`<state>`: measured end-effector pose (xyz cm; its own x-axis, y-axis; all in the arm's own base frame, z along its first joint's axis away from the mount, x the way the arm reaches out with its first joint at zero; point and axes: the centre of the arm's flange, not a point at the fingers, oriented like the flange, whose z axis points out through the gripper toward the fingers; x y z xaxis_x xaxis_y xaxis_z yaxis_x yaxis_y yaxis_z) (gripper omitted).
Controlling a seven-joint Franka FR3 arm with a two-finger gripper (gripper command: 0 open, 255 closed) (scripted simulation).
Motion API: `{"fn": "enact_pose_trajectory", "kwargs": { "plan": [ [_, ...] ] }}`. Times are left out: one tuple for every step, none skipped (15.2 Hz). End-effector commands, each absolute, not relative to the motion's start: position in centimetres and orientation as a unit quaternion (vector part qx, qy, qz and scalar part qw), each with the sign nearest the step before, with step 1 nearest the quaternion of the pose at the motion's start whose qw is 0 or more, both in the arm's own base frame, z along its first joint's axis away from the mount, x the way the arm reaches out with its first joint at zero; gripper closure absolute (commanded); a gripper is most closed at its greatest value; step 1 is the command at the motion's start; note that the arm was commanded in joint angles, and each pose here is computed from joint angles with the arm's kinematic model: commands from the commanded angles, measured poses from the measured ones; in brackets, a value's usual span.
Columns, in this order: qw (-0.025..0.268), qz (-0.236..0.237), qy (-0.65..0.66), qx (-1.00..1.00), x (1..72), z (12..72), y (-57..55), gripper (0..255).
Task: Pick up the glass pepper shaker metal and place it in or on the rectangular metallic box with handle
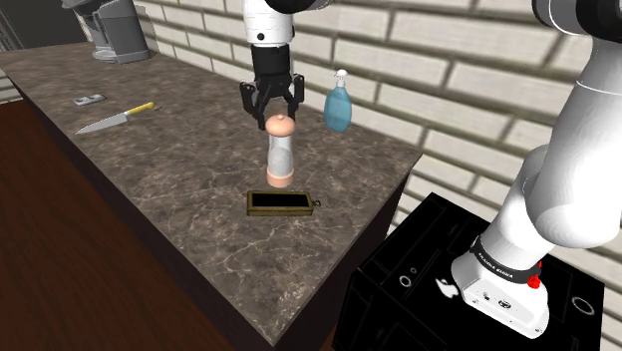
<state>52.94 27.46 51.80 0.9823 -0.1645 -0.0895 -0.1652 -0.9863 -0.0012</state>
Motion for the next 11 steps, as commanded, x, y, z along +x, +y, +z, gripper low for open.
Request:
{"fn": "enact_pose_trajectory", "kwargs": {
  "plan": [
    [0.004, 0.044, 0.083, -0.996, 52.8, 50.7, 27.3, 255],
    [0.004, 0.044, 0.083, -0.996, 52.8, 50.2, 27.3, 255],
    [0.004, 0.044, 0.083, -0.996, 52.8, 49.7, 27.3, 255],
    [0.004, 0.044, 0.083, -0.996, 52.8, 49.2, 27.3, 255],
    [0.004, 0.044, 0.083, -0.996, 52.8, 48.6, 27.3, 255],
    [0.004, 0.044, 0.083, -0.996, 52.8, 48.1, 27.3, 255],
    [0.004, 0.044, 0.083, -0.996, 52.8, 47.6, 27.3, 255],
    [0.004, 0.044, 0.083, -0.996, 52.8, 47.0, 27.3, 255],
    [0.004, 0.044, 0.083, -0.996, 52.8, 46.5, 27.3, 255],
    [0.004, 0.044, 0.083, -0.996, 52.8, 46.0, 27.3, 255],
    [0.004, 0.044, 0.083, -0.996, 52.8, 45.5, 27.3, 255]
  ]
}}
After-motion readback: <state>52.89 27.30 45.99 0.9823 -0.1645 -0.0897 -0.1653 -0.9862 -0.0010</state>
